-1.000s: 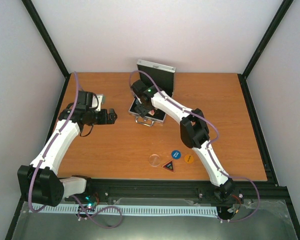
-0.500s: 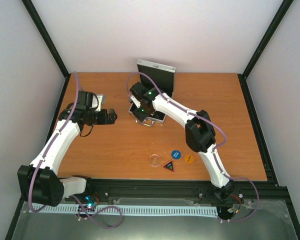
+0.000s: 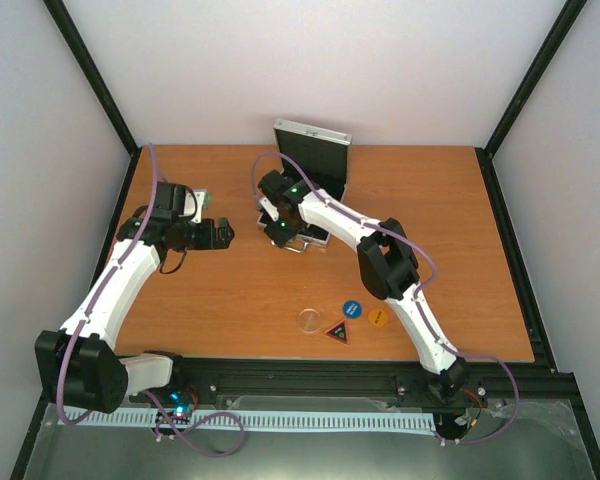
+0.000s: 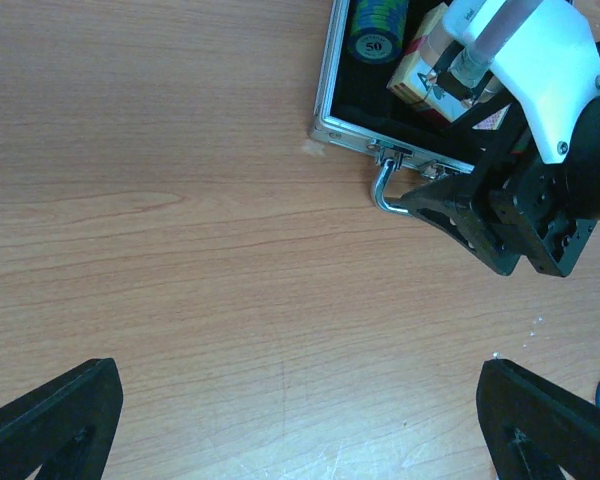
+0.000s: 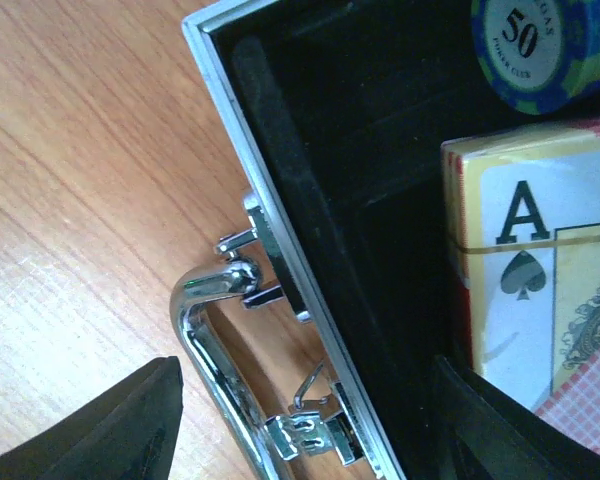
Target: Pack up texas hold em set
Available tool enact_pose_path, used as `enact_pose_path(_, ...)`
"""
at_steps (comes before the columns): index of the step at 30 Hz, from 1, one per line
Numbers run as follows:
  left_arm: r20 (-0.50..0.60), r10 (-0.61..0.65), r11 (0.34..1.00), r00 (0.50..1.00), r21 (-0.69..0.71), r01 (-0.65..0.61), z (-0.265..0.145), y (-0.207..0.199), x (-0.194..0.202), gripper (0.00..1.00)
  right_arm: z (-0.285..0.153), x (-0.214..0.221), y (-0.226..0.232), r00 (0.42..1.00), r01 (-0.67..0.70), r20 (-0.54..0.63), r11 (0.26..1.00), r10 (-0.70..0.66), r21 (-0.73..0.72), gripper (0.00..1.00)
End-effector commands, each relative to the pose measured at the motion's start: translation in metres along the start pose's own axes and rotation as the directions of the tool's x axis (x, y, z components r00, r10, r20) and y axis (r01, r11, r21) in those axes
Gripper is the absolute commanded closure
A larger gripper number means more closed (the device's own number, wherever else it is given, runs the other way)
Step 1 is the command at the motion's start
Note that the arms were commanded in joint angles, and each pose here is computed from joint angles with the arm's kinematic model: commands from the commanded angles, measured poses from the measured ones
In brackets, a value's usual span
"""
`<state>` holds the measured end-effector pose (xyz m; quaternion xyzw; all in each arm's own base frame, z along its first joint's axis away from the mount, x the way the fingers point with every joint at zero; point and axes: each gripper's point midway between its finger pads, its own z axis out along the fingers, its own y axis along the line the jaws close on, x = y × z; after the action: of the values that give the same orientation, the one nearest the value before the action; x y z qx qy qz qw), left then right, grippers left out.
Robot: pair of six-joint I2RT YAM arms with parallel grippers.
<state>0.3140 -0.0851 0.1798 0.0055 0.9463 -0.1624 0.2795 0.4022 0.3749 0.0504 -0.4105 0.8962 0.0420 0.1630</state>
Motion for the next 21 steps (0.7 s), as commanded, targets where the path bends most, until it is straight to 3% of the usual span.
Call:
enact_pose_path(1, 0.009, 0.005, 1.0, 1.0, 0.001, -0.005, -0.007, -0.001, -0.004, 0.0, 0.004, -0.008, -0.005, 1.0, 0.001, 0.018, 1.0, -0.001, 0.005, 0.32)
enact_pose_path(11, 0.007, 0.007, 1.0, 1.0, -0.008, -0.007, -0.007, 0.001, 0.0, 0.0, 0.014, 0.012, 0.012, 0.999, 0.003, -0.036, 0.998, -0.006, -0.067, 0.33)
enact_pose_path(21, 0.029, 0.008, 1.0, 1.0, 0.013, -0.008, -0.015, -0.005, -0.005, 0.0, 0.011, 0.032, 0.057, 0.992, 0.097, -0.069, 0.99, -0.104, -0.099, 0.32)
